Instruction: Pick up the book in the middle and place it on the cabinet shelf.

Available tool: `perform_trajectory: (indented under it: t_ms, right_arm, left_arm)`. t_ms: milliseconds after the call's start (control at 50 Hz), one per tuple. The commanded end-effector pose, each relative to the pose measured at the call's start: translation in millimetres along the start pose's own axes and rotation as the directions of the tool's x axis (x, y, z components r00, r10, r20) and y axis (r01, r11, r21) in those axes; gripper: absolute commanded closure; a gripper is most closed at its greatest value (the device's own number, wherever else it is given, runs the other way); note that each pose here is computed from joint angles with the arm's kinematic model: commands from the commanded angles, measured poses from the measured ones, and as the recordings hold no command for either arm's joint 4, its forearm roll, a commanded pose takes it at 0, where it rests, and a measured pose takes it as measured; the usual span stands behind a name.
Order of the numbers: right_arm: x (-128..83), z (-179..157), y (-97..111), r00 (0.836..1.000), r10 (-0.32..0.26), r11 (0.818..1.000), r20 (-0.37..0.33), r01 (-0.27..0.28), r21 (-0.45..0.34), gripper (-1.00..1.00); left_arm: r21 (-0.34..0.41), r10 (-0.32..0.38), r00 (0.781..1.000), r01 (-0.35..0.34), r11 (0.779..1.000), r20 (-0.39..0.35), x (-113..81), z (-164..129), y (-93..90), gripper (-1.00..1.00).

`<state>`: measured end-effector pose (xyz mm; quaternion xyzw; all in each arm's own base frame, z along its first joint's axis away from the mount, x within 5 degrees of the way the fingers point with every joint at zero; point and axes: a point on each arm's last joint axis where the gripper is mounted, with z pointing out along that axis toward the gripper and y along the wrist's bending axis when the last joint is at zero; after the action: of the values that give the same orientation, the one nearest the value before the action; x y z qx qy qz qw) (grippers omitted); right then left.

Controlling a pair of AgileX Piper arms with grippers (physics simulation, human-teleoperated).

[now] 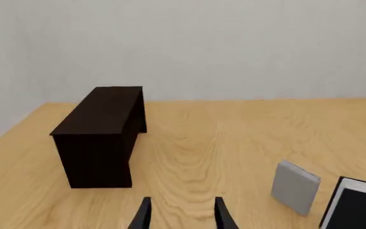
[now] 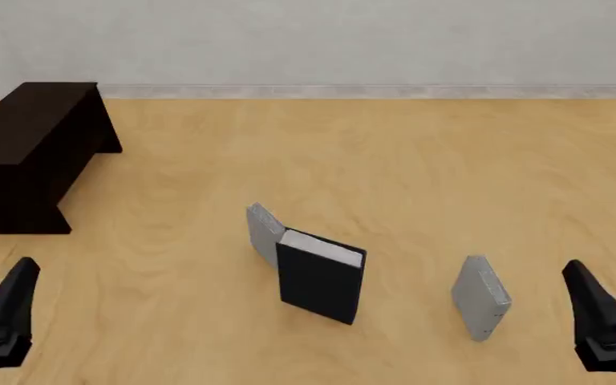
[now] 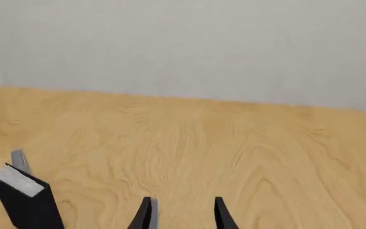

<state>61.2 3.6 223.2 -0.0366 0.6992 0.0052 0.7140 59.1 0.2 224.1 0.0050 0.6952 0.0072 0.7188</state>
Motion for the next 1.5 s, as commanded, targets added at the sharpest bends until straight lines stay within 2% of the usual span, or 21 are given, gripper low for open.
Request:
perform_trajectory:
  t_ms: [20,60,120,140,280,400,460,560,660,780,840,860,940,1060,1180,1220,1260,1300,1340,1420,1500]
  right_arm:
    - [11.7,4.7,-2.3,0.995,0.103,0.994,0.014,-0.103,0.042,-1.0]
    - [11.5,2.6,-2.2,0.996,0.092,0.995,0.022,-0.093,0.041,-1.0]
    - [11.8,2.5,-2.2,0.995,0.097,0.994,0.02,-0.098,0.042,-1.0]
    - [11.8,2.7,-2.2,0.995,0.098,0.994,0.019,-0.098,0.042,-1.0]
    - [12.1,1.9,-2.3,0.995,0.096,0.994,0.018,-0.097,0.043,-1.0]
    - [12.2,1.7,-2.3,0.995,0.096,0.994,0.019,-0.097,0.044,-1.0]
    - [12.3,2.3,-2.3,0.995,0.101,0.994,0.016,-0.101,0.044,-1.0]
    - [12.3,2.8,-2.3,0.994,0.105,0.993,0.014,-0.106,0.044,-1.0]
    - [12.5,2.4,-2.3,0.994,0.108,0.993,0.013,-0.109,0.044,-1.0]
    - [12.5,2.0,-2.3,0.994,0.109,0.993,0.014,-0.11,0.044,-1.0]
    - [12.5,2.2,-2.3,0.994,0.11,0.993,0.014,-0.11,0.044,-1.0]
    - [12.5,2.5,-2.3,0.994,0.111,0.993,0.013,-0.111,0.044,-1.0]
    - [12.3,2.6,-2.3,0.994,0.112,0.993,0.012,-0.112,0.044,-1.0]
    - [12.6,2.7,-2.3,0.993,0.116,0.992,0.011,-0.116,0.044,-1.0]
    - [12.7,2.4,-2.3,0.993,0.118,0.992,0.011,-0.118,0.044,-1.0]
    - [12.8,2.4,-2.3,0.993,0.119,0.992,0.01,-0.119,0.044,-1.0]
    - [12.8,2.3,-2.3,0.993,0.12,0.992,0.01,-0.12,0.044,-1.0]
    - [12.8,2.9,-2.3,0.993,0.121,0.992,0.009,-0.121,0.044,-1.0]
    - [12.8,3.1,-2.3,0.993,0.121,0.992,0.008,-0.121,0.044,-1.0]
    - [13.0,2.2,-2.3,0.993,0.122,0.992,0.009,-0.122,0.044,-1.0]
    - [13.0,2.2,-2.3,0.992,0.123,0.991,0.008,-0.124,0.044,-1.0]
  left_arm:
    - [0.023,0.01,0.998,-0.012,1.0,0.069,5.9,-3.8,-1.5,-1.0]
    - [0.032,-0.019,0.998,0.017,0.999,0.054,5.0,-3.9,-1.8,-1.0]
    - [0.042,-0.009,0.998,0.006,0.999,0.065,-1.0,-4.8,-2.3,-1.0]
    - [0.041,-0.041,0.998,0.038,0.998,0.056,-1.8,-4.8,-2.2,-1.0]
    - [0.051,-0.045,0.996,0.042,0.998,0.073,-21.1,-9.5,-2.1,-1.0]
    - [0.058,-0.073,0.996,0.07,0.996,0.056,-22.7,-10.0,-2.3,-1.0]
    - [0.072,-0.106,0.994,0.103,0.992,0.04,-34.7,-13.3,-2.4,-1.0]
    - [0.079,-0.112,0.993,0.108,0.991,0.043,-49.1,-18.8,-2.1,-1.0]
    - [0.122,-0.105,0.993,0.098,0.988,0.057,-69.3,-25.5,-2.5,-1.0]
    - [0.201,-0.082,0.997,0.079,0.976,0.009,-79.6,-11.5,-7.8,-1.0]
    - [0.196,-0.093,0.991,0.109,0.974,-0.091,-74.8,10.8,-12.7,-1.0]
    - [0.233,-0.087,0.993,0.103,0.967,-0.08,-83.6,9.2,-14.6,-1.0]
    - [0.264,-0.043,0.995,0.064,0.962,-0.086,-90.2,14.1,-17.9,-1.0]
    - [0.337,0.021,0.994,0.016,0.941,-0.106,-100.7,28.0,-28.1,-1.0]
    - [0.432,0.088,0.986,-0.018,0.902,-0.142,-112.6,48.7,-46.9,-1.0]
    - [0.439,0.101,0.985,-0.029,0.898,-0.141,-118.4,53.4,-49.6,-1.0]
    - [0.434,0.089,0.982,-0.007,0.901,-0.168,-124.8,62.2,-53.2,-1.0]
    - [0.44,0.096,0.984,-0.021,0.898,-0.149,-135.3,63.1,-54.1,-1.0]
    - [0.44,0.098,0.984,-0.022,0.898,-0.151,-137.4,64.5,-54.6,-1.0]
    - [0.453,0.128,0.983,-0.054,0.89,-0.133,-153.3,72.3,-59.3,-1.0]
    - [0.477,0.167,0.977,-0.083,0.875,-0.136,-160.8,85.0,-68.8,-1.0]
